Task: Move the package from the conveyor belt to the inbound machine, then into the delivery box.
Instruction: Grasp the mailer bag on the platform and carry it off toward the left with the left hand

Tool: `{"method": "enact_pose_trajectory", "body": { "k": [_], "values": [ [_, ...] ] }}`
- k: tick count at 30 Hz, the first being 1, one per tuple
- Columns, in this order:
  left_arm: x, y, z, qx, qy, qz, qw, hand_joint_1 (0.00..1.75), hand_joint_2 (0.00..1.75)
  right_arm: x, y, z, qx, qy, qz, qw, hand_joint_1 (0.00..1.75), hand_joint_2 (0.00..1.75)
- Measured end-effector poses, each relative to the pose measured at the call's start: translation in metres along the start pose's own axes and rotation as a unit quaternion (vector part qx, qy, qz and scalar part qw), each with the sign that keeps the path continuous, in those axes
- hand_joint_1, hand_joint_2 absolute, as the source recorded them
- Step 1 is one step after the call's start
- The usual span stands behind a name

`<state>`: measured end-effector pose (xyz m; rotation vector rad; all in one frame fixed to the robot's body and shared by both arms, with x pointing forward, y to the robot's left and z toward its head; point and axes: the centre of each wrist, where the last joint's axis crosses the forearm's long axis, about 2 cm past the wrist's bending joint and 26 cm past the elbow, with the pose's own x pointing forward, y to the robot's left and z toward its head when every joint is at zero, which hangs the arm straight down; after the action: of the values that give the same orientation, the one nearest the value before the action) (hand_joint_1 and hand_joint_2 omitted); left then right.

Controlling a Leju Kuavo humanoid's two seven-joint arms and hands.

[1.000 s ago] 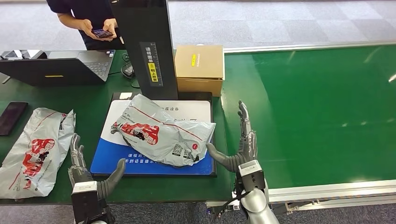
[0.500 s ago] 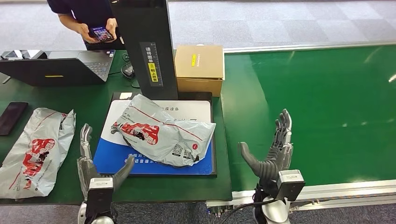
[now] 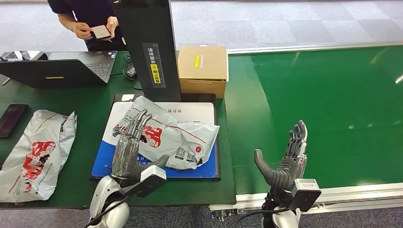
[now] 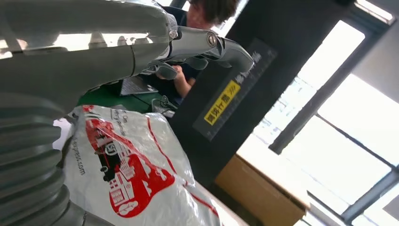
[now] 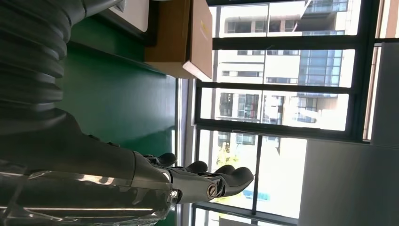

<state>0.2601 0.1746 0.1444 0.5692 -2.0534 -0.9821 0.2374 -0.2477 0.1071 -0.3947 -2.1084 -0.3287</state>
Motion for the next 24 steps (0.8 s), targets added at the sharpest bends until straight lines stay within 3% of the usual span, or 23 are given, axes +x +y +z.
{"method": "enact_pose_trajectory", "body": {
  "k": [8, 20, 21, 24],
  "values": [
    [-0.031, -0.013, -0.028, -0.105, -0.015, -0.017, 0.994, 0.0, 1.75, -0.001, -0.004, 0.006, -0.013, 0.002, 0.009, 1.0, 0.0, 1.75],
    [-0.09, -0.022, -0.076, -0.293, 0.03, -0.065, 0.954, 0.0, 1.75, 0.001, -0.018, 0.016, -0.047, 0.008, 0.025, 0.999, 0.0, 1.75],
    [-0.093, -0.021, -0.08, -0.303, 0.034, -0.072, 0.95, 0.35, 1.75, 0.001, -0.019, 0.017, -0.048, 0.008, 0.026, 0.998, 0.0, 1.75],
    [-0.1, -0.021, -0.087, -0.341, 0.049, -0.091, 0.934, 1.65, 1.75, 0.002, -0.023, 0.019, -0.052, 0.007, 0.032, 0.998, 0.0, 1.75]
  ]
}}
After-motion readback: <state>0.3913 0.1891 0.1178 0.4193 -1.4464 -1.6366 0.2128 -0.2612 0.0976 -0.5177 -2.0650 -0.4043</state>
